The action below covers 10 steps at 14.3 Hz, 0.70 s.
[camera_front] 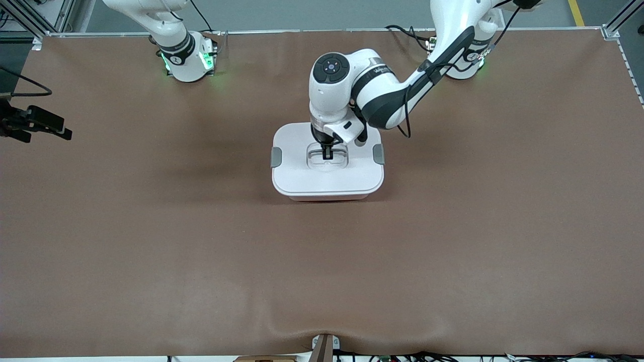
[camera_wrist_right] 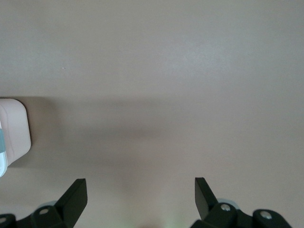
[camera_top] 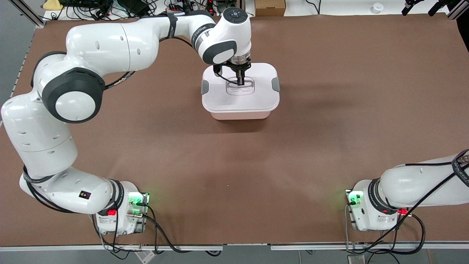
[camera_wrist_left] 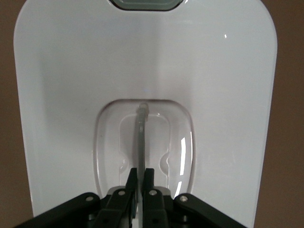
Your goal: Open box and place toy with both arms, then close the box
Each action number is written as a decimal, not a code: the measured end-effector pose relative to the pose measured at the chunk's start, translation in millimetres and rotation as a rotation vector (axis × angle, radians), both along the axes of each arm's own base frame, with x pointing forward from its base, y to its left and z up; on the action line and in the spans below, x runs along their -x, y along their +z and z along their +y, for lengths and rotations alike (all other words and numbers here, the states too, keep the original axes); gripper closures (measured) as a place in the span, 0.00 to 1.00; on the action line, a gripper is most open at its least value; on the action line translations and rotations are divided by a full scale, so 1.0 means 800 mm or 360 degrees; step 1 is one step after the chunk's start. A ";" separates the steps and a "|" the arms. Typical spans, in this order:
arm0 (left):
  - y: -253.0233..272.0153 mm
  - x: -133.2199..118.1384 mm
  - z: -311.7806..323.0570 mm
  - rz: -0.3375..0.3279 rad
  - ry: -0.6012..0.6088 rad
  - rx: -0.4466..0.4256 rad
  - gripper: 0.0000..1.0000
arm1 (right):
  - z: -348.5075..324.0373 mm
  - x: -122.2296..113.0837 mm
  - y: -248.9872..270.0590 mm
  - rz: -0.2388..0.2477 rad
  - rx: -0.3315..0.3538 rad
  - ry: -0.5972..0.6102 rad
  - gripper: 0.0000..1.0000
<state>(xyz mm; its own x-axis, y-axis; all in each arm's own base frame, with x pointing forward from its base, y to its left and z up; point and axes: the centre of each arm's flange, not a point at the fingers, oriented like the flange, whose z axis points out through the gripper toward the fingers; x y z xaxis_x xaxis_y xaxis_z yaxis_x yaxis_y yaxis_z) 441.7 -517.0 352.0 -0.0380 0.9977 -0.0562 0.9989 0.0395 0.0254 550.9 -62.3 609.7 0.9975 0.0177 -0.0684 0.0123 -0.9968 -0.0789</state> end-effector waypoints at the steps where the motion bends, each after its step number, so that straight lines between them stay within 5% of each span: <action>1: -0.001 0.000 0.000 0.0001 0.0002 0.0001 0.93 | -0.004 0.000 0.002 -0.0005 0.0002 -0.0016 0.00; 7: -0.002 -0.002 0.000 0.0003 0.0006 0.0002 0.93 | -0.020 0.002 0.016 -0.0028 0.0013 -0.0168 0.00; 10: -0.002 -0.009 0.006 0.0000 0.0023 0.0002 0.68 | -0.016 0.001 0.015 -0.0023 0.0014 -0.0176 0.00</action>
<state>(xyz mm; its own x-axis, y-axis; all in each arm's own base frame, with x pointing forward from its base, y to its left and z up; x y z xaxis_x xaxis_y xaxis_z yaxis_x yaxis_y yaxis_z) 448.9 -512.6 350.7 -0.0525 0.9970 -0.0572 0.9982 0.0540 0.0256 550.3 -75.0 621.3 0.9942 -0.0931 -0.0533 -0.0967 -0.9928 -0.0706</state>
